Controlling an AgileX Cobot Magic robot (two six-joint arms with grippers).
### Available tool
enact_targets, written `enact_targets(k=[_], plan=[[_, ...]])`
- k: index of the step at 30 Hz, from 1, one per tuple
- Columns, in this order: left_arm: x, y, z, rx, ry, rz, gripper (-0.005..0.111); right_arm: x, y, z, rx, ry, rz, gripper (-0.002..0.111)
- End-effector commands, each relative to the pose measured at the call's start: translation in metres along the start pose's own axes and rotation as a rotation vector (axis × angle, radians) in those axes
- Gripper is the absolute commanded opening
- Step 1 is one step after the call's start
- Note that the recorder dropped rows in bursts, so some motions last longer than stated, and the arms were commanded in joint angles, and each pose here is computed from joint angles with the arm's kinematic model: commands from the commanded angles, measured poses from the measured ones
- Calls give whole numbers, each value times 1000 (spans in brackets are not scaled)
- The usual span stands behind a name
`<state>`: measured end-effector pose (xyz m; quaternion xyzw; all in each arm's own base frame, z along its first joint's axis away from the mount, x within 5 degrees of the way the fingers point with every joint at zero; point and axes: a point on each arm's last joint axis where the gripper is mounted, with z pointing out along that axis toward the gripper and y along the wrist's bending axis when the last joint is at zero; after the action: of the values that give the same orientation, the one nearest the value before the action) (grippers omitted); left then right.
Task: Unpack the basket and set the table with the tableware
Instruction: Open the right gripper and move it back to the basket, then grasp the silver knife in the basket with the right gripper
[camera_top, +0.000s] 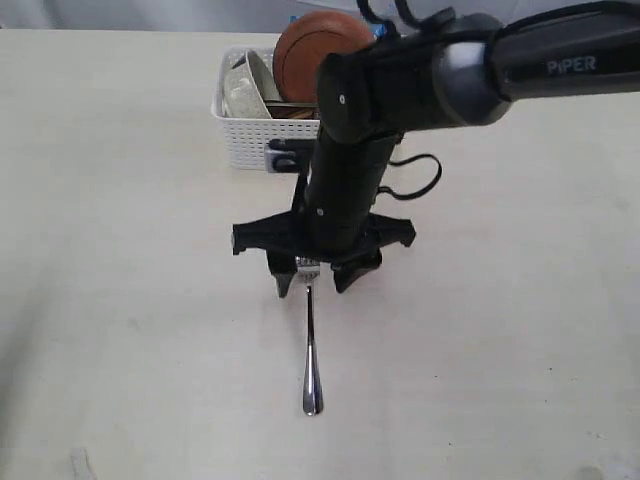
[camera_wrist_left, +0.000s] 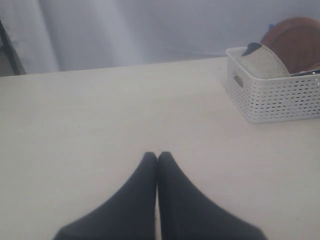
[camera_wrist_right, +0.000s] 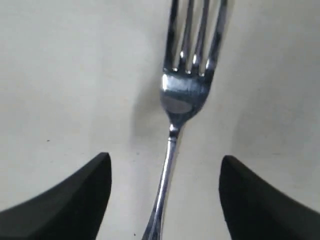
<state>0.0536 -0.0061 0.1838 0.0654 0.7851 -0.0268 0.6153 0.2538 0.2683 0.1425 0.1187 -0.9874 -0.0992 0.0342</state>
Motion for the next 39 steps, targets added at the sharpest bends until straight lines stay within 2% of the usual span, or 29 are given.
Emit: enact_targets(k=[1,8,13,15,20,28,32,39], plan=[[0,-1,0,8,-12,-3,0,-11,9,-63,54,-110,-145,60],[0,-1,0,8,-12,-3,0,-38,9,-159,311,-381,-187,59],[0,-1,0,8,-12,-3,0,-73,-3,-179,312,-465,-166,41],[0,-1,0,8,-12,-3,0,-85,-12,-177,296,-452,-170,39],[0,-1,0,8,-12,-3,0,-102,-23,-150,350,-348,-384,40],[0,-1,0,8,-12,-3,0,-120,-32,-101,449,-214,-549,40],[0,-1,0,8,-12,-3,0,-127,-39,-91,536,-198,-557,40],[0,-1,0,8,-12,-3,0,-136,-45,-66,581,-170,-576,40]])
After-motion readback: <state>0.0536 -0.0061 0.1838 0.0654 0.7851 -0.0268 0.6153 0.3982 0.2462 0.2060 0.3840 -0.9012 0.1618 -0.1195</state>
